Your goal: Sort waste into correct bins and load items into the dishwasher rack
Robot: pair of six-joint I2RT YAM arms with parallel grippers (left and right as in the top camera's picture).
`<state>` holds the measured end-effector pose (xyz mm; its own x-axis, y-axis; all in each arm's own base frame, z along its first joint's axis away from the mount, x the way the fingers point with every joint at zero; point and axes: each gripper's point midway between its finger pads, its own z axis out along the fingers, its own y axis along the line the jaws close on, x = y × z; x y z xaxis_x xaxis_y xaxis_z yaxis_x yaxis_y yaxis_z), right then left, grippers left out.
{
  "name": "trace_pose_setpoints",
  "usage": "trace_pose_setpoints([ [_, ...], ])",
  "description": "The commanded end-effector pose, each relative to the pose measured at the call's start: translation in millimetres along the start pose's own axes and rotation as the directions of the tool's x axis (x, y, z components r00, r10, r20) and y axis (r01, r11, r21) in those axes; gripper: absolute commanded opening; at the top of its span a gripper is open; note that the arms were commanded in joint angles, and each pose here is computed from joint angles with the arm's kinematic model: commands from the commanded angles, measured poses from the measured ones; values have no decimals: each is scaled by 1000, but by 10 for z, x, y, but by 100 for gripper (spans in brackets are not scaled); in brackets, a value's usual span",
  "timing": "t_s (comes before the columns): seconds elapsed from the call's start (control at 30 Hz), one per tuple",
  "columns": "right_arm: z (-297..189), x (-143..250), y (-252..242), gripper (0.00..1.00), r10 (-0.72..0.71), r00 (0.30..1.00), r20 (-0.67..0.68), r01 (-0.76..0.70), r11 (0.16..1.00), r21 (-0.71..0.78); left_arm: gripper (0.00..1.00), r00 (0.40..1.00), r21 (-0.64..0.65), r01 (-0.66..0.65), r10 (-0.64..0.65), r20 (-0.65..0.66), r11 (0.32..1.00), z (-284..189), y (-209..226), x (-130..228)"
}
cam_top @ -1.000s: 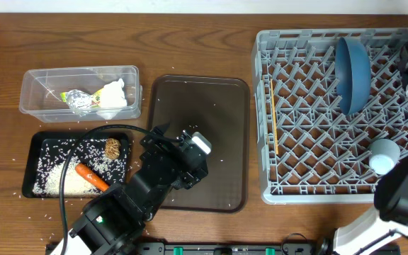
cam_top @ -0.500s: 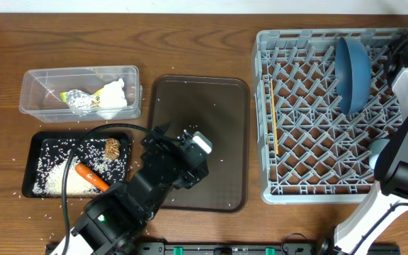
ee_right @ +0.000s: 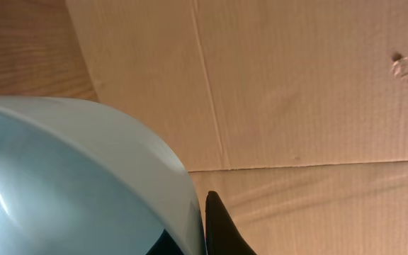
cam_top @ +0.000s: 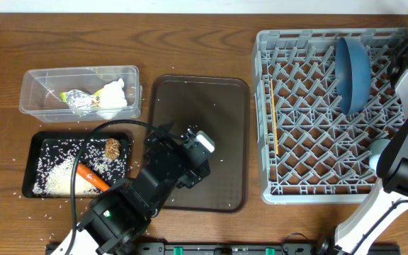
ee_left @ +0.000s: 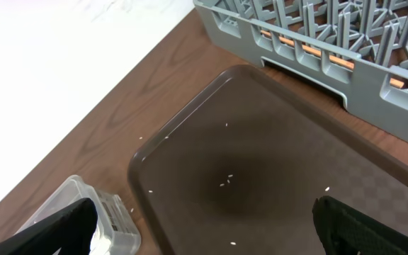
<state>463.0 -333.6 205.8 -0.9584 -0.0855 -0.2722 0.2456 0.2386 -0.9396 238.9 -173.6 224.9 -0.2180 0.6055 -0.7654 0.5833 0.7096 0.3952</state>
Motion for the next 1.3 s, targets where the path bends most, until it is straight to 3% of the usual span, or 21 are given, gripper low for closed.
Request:
trace_pose_setpoints([
  [0.0, 29, -5, -17, 1, 0, 1000, -3, 0, 1000, 5, 98, 1000, -19, 18, -18, 2, 1000, -2, 54, -47],
  [0.97, 57, 67, 97, 1, -113, 993, -19, 113, 993, -28, 98, 993, 14, -23, 25, -113, 1000, 277, -100, 151],
  [1.27, 2, 31, 350, 1, -159, 987, -17, 158, 986, -43, 98, 988, 25, -36, 39, -149, 999, 359, -150, 219],
])
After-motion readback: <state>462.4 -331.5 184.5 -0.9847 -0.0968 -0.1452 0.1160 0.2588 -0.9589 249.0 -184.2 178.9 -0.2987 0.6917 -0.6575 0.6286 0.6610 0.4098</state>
